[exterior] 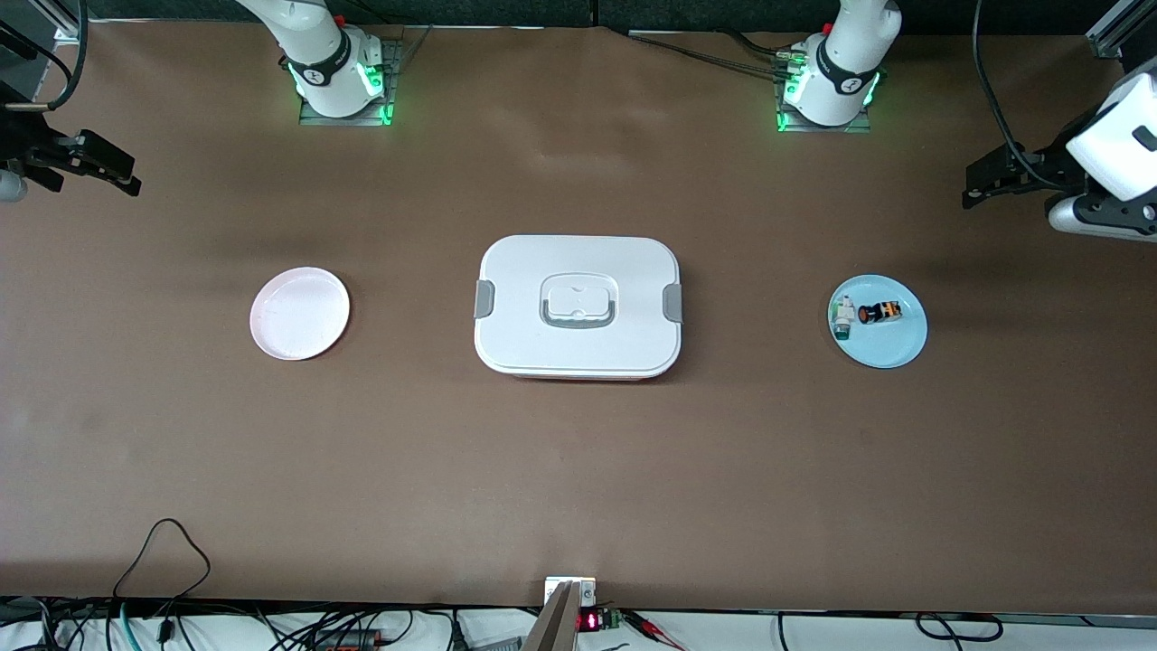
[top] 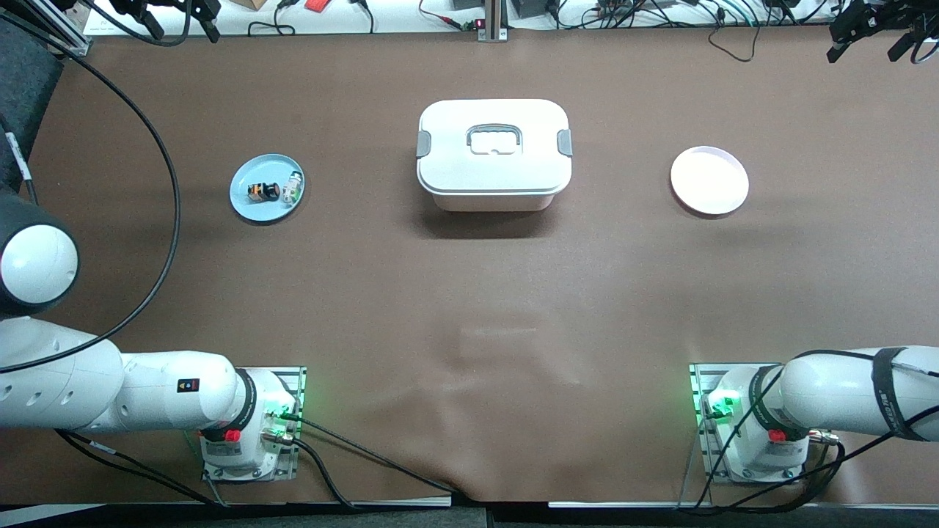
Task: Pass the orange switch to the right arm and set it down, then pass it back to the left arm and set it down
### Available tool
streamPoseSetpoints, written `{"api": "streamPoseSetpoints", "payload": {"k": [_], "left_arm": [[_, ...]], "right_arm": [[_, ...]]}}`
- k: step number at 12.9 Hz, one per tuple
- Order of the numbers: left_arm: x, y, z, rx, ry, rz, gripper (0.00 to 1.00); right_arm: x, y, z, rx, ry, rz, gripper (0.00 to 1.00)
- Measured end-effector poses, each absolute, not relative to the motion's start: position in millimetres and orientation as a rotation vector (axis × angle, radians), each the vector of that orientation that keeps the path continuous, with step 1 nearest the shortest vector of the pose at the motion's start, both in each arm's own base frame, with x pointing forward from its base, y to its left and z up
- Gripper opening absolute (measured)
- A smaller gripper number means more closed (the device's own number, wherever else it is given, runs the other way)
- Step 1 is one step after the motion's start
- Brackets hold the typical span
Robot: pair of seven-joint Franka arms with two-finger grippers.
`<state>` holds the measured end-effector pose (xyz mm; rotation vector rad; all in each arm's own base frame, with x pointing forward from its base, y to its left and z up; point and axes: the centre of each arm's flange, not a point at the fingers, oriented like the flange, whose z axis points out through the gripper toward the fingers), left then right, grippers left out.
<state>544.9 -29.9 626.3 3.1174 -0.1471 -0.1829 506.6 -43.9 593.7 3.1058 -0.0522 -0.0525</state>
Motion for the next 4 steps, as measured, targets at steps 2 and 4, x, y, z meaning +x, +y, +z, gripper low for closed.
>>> {"api": "streamPoseSetpoints", "payload": {"k": [2, 4], "left_arm": [[542.4, -30.1, 625.5, 3.118, -0.146, -0.188, 1.00], [542.4, -30.1, 624.6, 3.118, -0.144, -0.191, 1.00]], "right_arm": [[506.6, -43.9, 593.7, 3.106, -0.052, -0.052, 1.00], [507.1, -45.5, 592.4, 3.106, -0.057, -0.056, 1.00]]}}
